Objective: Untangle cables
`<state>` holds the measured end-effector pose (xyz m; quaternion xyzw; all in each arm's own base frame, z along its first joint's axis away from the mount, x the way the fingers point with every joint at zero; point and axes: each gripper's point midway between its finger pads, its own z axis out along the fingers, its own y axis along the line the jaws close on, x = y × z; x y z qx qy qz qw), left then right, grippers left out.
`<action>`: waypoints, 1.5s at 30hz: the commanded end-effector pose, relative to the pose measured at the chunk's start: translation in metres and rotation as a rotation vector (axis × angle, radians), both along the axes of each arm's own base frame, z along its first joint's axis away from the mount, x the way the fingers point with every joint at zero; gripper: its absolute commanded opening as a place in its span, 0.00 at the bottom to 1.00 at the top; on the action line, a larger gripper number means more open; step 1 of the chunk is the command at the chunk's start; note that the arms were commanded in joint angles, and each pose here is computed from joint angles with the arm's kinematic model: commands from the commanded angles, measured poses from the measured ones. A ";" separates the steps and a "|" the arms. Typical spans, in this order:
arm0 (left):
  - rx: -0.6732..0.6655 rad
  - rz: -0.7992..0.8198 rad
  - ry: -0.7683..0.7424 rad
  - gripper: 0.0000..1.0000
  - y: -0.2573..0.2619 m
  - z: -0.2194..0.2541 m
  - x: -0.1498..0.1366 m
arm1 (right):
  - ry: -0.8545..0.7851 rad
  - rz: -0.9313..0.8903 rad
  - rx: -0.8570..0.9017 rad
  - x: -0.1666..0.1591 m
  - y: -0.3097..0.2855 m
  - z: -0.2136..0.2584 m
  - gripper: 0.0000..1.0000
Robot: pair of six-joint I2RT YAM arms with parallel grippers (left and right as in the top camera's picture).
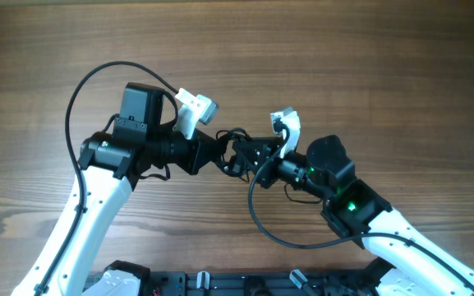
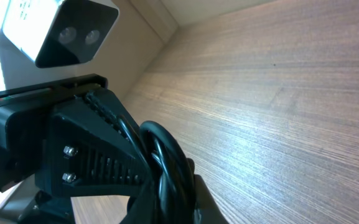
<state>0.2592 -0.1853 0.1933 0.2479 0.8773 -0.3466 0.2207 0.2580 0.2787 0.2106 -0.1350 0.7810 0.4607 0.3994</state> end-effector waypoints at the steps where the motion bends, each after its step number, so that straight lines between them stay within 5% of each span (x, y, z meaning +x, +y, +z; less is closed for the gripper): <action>1: 0.087 0.220 -0.003 0.04 0.023 0.000 0.024 | 0.040 0.027 -0.002 -0.003 0.005 -0.008 0.04; 4: 0.025 0.470 -0.026 0.04 0.047 0.020 0.055 | 0.122 -0.064 -0.015 0.004 -0.004 -0.020 0.04; 8: -0.106 0.627 -0.045 0.24 0.063 0.050 0.073 | 0.180 -0.202 -0.003 0.019 -0.018 -0.027 0.04; 9: -0.096 0.632 -0.018 0.32 0.063 0.045 0.069 | 0.196 -0.253 0.015 0.024 -0.022 -0.026 0.05; 12: -0.050 0.635 0.073 1.00 0.066 0.028 0.053 | 0.238 -0.330 0.119 0.034 -0.026 -0.014 0.05; 15: -0.032 0.607 0.180 1.00 0.062 0.015 0.033 | 0.324 -0.389 0.268 0.040 -0.026 0.000 0.05; 19: -0.092 0.640 0.283 0.75 0.054 0.014 0.028 | 0.309 -0.382 0.298 0.041 -0.025 0.007 0.04; 27: -0.128 0.501 0.226 0.75 0.012 0.023 0.029 | 0.320 -0.265 0.279 0.027 -0.011 0.008 0.05; 29: -0.122 0.479 0.234 0.58 0.003 0.015 0.033 | 0.290 -0.210 0.256 0.021 -0.006 0.010 0.04; 30: -0.109 0.476 0.255 0.32 0.000 0.007 0.035 | 0.272 -0.192 0.244 0.020 -0.005 0.010 0.05; 32: -0.084 0.484 0.288 0.04 0.000 -0.006 0.039 | 0.239 -0.179 0.222 0.019 -0.004 0.010 0.05; 34: -0.043 0.547 0.256 0.04 0.014 -0.011 0.049 | 0.146 -0.152 0.144 0.019 -0.005 0.007 0.10; 39: -0.055 0.617 0.085 0.04 0.063 0.019 0.065 | -0.013 -0.113 0.023 0.018 -0.010 0.008 0.59; 43: -0.024 0.569 -0.030 0.04 0.076 0.031 0.064 | -0.028 -0.164 0.035 0.030 -0.026 0.014 0.59; 45: -0.027 0.403 -0.085 0.04 0.062 0.034 0.054 | -0.027 -0.163 0.030 0.031 -0.026 0.013 0.43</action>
